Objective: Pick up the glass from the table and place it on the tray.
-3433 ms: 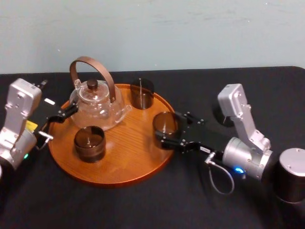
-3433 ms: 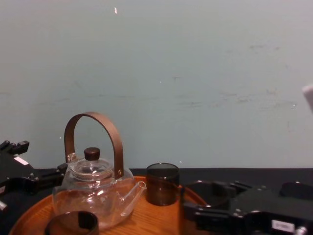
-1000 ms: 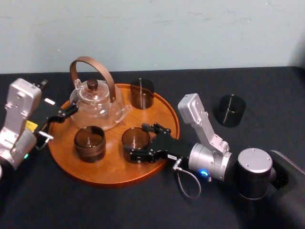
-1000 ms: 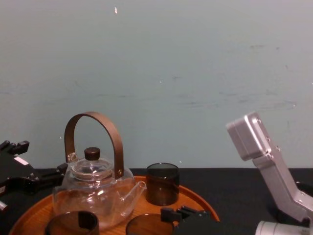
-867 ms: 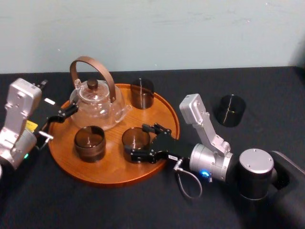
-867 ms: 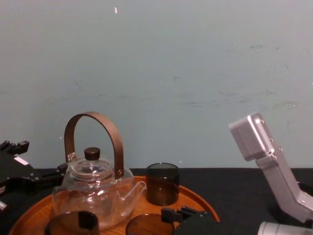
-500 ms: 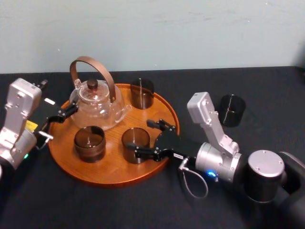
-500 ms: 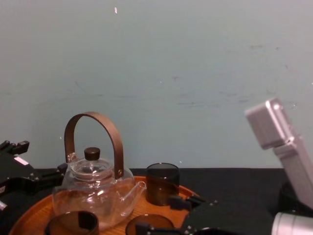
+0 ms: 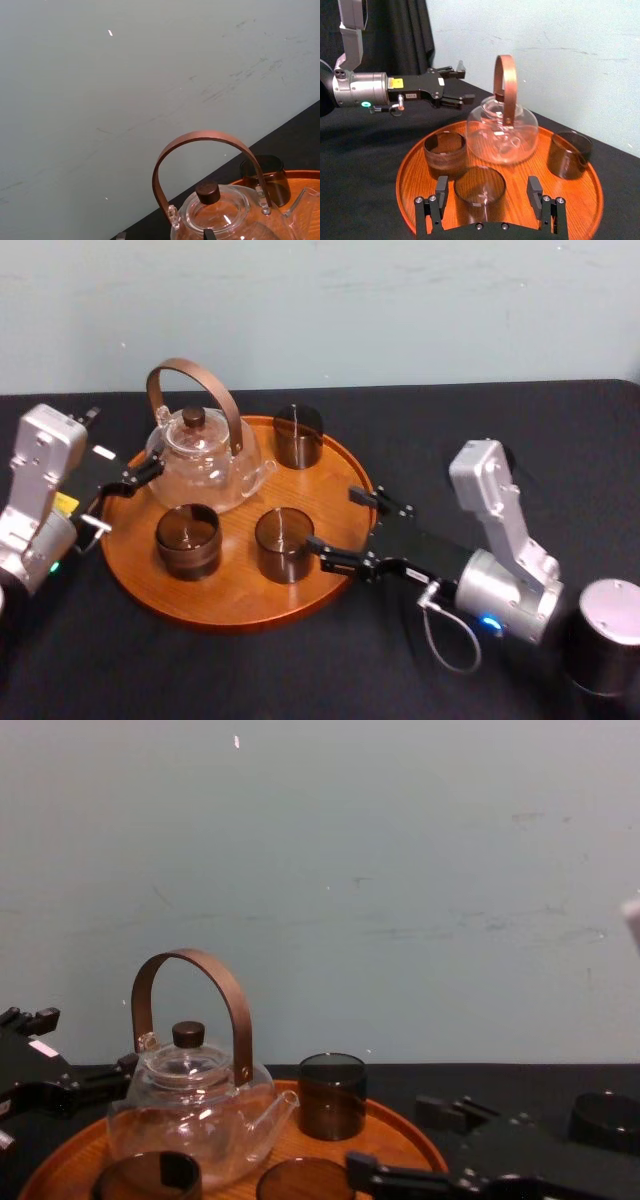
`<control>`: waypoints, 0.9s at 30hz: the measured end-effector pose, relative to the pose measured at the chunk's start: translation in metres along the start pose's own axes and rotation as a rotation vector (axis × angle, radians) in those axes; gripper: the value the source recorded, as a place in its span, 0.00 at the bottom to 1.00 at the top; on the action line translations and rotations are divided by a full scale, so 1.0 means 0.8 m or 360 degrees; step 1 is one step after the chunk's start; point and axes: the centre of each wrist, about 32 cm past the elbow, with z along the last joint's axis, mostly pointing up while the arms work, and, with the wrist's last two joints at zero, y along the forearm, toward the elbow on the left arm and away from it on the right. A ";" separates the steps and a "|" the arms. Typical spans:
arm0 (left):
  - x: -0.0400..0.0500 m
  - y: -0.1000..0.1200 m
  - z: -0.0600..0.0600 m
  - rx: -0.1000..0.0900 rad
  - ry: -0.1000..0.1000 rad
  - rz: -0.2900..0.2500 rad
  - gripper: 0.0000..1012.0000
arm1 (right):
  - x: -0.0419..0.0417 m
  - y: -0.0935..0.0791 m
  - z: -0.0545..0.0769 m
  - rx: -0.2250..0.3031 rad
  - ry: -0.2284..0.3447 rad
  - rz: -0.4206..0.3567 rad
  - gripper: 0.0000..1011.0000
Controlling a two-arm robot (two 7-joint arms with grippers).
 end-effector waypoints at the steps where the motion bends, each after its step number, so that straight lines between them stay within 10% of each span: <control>1: 0.000 0.000 0.000 0.0000 0.0000 0.0000 0.99 | 0.000 -0.003 -0.001 -0.0002 0.0002 -0.0007 0.99; 27: 0.000 0.000 0.000 0.0000 0.0000 0.0000 0.99 | 0.025 -0.109 -0.049 -0.0041 0.0150 -0.0466 0.99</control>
